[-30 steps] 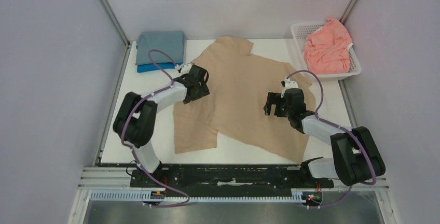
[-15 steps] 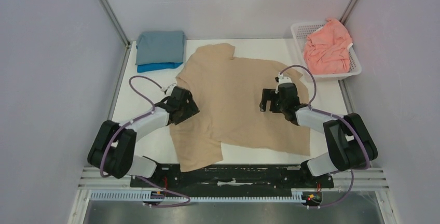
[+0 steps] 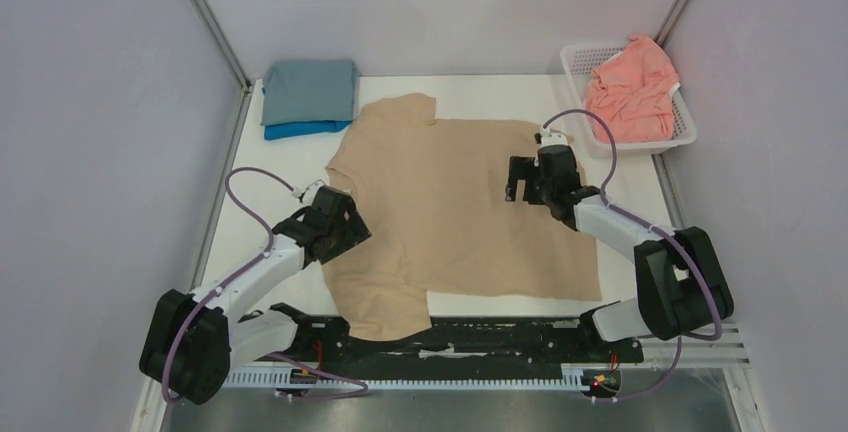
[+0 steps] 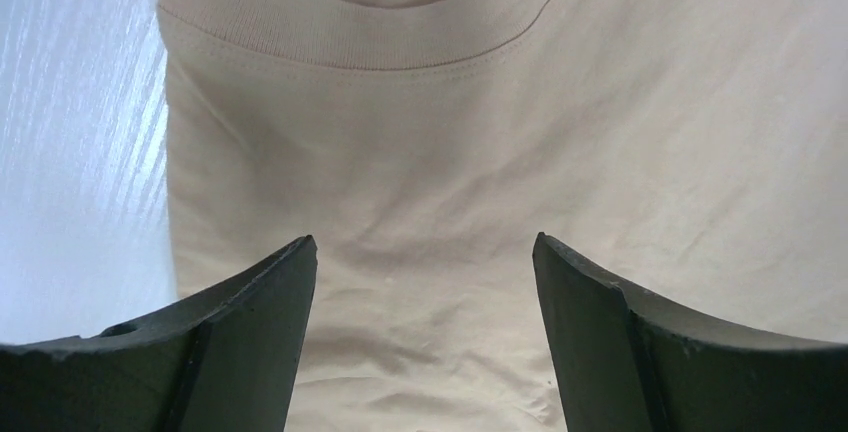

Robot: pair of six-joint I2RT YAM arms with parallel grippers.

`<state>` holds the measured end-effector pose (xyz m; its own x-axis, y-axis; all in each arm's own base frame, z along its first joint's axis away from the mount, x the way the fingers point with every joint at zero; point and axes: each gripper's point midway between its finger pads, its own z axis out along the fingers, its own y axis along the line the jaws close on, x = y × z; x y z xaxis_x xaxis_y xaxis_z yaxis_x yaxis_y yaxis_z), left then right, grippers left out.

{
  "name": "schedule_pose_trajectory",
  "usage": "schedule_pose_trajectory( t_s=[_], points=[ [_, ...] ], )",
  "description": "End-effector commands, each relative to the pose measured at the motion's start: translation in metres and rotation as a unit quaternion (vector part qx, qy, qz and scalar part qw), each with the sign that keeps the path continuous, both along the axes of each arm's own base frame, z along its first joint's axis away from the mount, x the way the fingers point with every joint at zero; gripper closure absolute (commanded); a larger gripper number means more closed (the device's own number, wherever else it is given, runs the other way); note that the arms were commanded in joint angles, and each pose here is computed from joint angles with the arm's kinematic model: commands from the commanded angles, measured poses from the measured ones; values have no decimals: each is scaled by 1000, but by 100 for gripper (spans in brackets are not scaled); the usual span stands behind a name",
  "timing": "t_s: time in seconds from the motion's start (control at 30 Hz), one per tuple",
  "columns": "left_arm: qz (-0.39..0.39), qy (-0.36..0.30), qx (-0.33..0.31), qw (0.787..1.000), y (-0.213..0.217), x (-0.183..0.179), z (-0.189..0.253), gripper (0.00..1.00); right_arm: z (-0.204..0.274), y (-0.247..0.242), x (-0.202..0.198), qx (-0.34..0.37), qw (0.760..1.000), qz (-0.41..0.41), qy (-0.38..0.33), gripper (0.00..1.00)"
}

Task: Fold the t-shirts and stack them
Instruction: Flatten out the tshirt

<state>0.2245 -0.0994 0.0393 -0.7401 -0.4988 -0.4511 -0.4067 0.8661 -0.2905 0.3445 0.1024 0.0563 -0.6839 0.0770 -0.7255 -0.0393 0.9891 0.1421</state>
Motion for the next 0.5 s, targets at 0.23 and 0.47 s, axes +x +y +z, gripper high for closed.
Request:
schedule_pose_trajectory(
  t_s=[0.23, 0.47],
  points=[
    [-5, -80, -26, 996, -42, 112, 36, 14, 22, -17, 90, -47, 997, -53, -33, 2],
    [-34, 25, -31, 999, -55, 141, -27, 14, -6, -21, 122, -29, 997, -73, -6, 2]
  ],
)
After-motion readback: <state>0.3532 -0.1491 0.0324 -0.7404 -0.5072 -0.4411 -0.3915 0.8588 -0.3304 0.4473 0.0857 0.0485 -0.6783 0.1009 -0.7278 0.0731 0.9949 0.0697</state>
